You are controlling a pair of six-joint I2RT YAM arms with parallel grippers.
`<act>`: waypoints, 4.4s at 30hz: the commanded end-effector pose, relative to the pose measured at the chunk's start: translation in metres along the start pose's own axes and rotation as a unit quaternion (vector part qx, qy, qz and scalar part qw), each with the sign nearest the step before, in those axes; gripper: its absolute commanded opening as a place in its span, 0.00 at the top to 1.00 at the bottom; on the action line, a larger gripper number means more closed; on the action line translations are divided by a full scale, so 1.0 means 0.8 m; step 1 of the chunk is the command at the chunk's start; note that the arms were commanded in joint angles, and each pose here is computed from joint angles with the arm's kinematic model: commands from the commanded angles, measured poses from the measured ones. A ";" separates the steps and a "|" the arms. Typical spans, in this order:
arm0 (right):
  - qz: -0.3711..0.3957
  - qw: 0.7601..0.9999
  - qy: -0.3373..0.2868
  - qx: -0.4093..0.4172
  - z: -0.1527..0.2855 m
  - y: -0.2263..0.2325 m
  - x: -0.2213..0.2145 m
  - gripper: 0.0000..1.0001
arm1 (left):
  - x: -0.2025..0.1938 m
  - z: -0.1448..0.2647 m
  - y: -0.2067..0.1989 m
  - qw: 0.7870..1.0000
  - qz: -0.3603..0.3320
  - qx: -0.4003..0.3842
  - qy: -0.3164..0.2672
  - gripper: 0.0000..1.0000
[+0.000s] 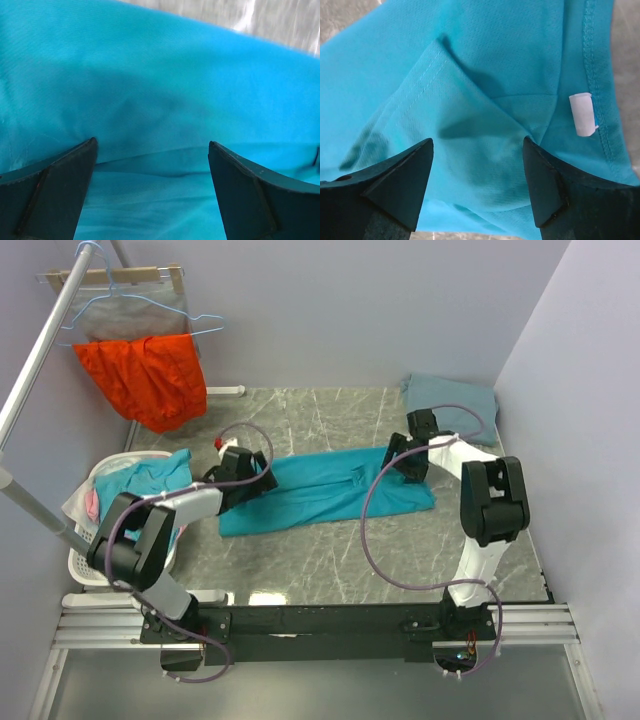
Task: Fold and stack the t-shirts
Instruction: Rotate the tshirt 90 degrees, then grab the bottom of the folded rectangular tshirt with both arms
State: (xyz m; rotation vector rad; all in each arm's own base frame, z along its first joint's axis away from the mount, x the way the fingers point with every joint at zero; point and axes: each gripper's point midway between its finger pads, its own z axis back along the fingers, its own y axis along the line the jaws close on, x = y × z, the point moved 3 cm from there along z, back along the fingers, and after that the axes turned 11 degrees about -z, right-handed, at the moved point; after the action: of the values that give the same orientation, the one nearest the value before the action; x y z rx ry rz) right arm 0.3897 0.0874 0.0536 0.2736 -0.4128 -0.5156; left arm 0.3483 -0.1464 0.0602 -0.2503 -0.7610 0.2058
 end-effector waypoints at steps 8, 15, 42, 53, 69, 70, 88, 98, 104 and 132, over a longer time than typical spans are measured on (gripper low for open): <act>0.143 0.988 0.057 -0.001 -0.033 0.100 0.001 0.21 | -0.178 0.118 -0.003 0.988 0.007 0.005 0.152 0.01; 0.199 0.971 -0.036 0.125 0.022 0.202 0.055 0.19 | -0.171 0.180 -0.046 0.987 0.016 -0.089 0.132 0.01; 0.112 0.974 -0.065 0.184 0.176 0.051 -0.101 0.12 | -0.004 -0.048 -0.353 0.885 -0.225 -0.396 0.098 0.00; 0.206 0.937 0.099 0.263 0.142 0.117 -0.232 0.12 | 0.025 -0.173 -0.303 0.914 -0.178 -0.343 0.122 0.00; 0.280 0.889 0.221 0.287 0.105 0.179 -0.326 0.12 | 0.098 -0.227 -0.230 0.959 -0.102 -0.259 0.059 0.01; 0.277 0.891 0.227 0.280 0.100 0.176 -0.329 0.12 | 0.104 -0.227 -0.226 0.960 -0.100 -0.256 0.055 0.00; 0.282 0.933 0.207 0.089 0.077 0.041 -0.349 0.12 | 0.171 -0.224 -0.200 0.975 -0.051 -0.215 -0.005 0.01; 0.327 0.907 0.080 0.253 0.165 0.129 -0.290 0.10 | 0.234 -0.133 -0.269 0.936 -0.059 -0.341 -0.055 0.01; 0.248 0.950 -0.035 0.187 0.186 0.116 -0.202 0.09 | 0.261 -0.019 -0.288 0.927 -0.081 -0.353 -0.094 0.00; 0.128 0.953 0.161 0.224 0.117 0.032 -0.287 0.22 | -0.060 0.151 0.007 0.999 0.024 -0.046 -0.011 0.01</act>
State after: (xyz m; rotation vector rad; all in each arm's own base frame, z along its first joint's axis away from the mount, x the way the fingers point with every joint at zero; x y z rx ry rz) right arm 0.1793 0.1971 0.0659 0.6309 -0.2467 -0.1287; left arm 0.2533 -0.1516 0.1360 -0.4175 -0.8711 0.1692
